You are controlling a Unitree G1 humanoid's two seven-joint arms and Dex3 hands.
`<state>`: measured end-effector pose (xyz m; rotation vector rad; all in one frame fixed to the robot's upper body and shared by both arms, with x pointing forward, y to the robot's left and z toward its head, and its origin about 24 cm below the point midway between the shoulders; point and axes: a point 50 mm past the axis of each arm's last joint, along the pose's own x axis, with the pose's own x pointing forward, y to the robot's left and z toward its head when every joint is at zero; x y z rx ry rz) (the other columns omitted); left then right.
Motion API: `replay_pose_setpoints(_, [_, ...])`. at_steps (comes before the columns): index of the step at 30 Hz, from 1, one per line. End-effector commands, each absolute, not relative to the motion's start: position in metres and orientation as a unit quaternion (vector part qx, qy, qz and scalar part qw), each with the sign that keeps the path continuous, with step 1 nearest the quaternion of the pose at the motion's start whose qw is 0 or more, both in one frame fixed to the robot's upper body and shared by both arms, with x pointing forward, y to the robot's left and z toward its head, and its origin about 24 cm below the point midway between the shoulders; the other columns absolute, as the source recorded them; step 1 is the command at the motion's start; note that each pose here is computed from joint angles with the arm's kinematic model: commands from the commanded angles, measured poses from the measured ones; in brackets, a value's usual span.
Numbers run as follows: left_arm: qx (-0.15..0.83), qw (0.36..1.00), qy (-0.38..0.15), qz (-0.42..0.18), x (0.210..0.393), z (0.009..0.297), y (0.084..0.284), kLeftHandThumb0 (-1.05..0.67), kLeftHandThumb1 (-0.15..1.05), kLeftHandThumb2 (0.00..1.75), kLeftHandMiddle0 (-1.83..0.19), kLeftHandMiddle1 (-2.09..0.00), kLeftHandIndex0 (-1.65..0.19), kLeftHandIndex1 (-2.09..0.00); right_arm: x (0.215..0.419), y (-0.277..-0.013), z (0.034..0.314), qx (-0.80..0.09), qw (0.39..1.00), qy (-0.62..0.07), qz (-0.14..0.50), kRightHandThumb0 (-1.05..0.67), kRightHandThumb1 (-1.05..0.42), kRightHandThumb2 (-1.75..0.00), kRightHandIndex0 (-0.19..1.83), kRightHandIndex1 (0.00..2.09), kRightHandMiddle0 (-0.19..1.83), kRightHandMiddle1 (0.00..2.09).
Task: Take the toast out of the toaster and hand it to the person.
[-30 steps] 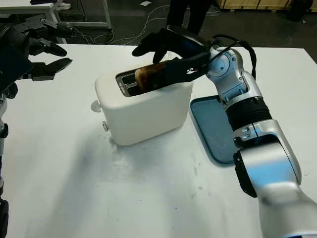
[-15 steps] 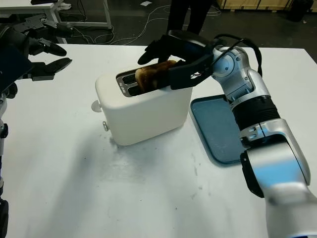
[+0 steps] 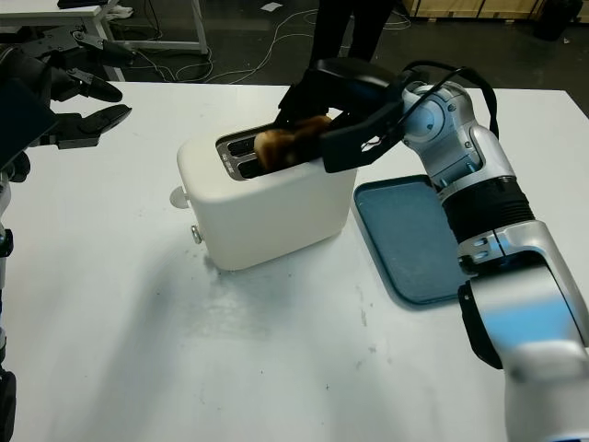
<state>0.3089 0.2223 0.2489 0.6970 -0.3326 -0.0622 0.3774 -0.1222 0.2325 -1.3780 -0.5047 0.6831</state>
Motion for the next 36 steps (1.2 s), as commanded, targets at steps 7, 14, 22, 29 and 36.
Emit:
replay_pose_setpoints(7, [0.332,0.931,-0.149,-0.025,0.307,0.246,0.224,-0.10,0.71,0.44,-0.33,-1.06,-0.38,-0.76,0.375,-0.121,0.203,-0.698,0.606,-0.192,0.331,-0.47,-0.72,0.00,0.92,1.40,0.87,1.04])
replay_pose_setpoints(14, [0.318,0.937,-0.146,-0.026,0.309,0.243,0.225,-0.09,0.72,0.43,-0.31,-1.06,-0.38,-0.76,0.370,-0.118,0.200,-0.736,0.554,-0.247,0.302,-0.53,-0.79,-0.02,0.89,1.54,0.84,0.87])
replay_pose_setpoints(22, [0.338,0.928,-0.153,-0.027,0.309,0.243,0.225,-0.13,0.72,0.42,-0.34,-1.09,-0.39,-0.77,0.376,-0.129,0.205,-0.698,0.598,-0.328,0.219,-0.50,-0.92,-0.46,1.03,1.74,0.75,1.70])
replay_pose_setpoints(29, [0.321,0.936,-0.144,-0.026,0.309,0.242,0.225,-0.11,0.73,0.41,-0.31,-1.07,-0.38,-0.76,0.391,-0.149,0.241,-0.584,0.725,-0.329,0.159,-0.45,-0.92,-0.45,0.96,1.75,0.67,1.75])
replay_pose_setpoints(36, [0.324,0.934,-0.149,-0.026,0.308,0.241,0.225,-0.09,0.73,0.40,-0.32,-1.08,-0.39,-0.77,0.395,-0.169,0.282,-0.494,0.796,-0.329,0.116,-0.43,-0.92,-0.44,0.96,1.75,0.66,1.75])
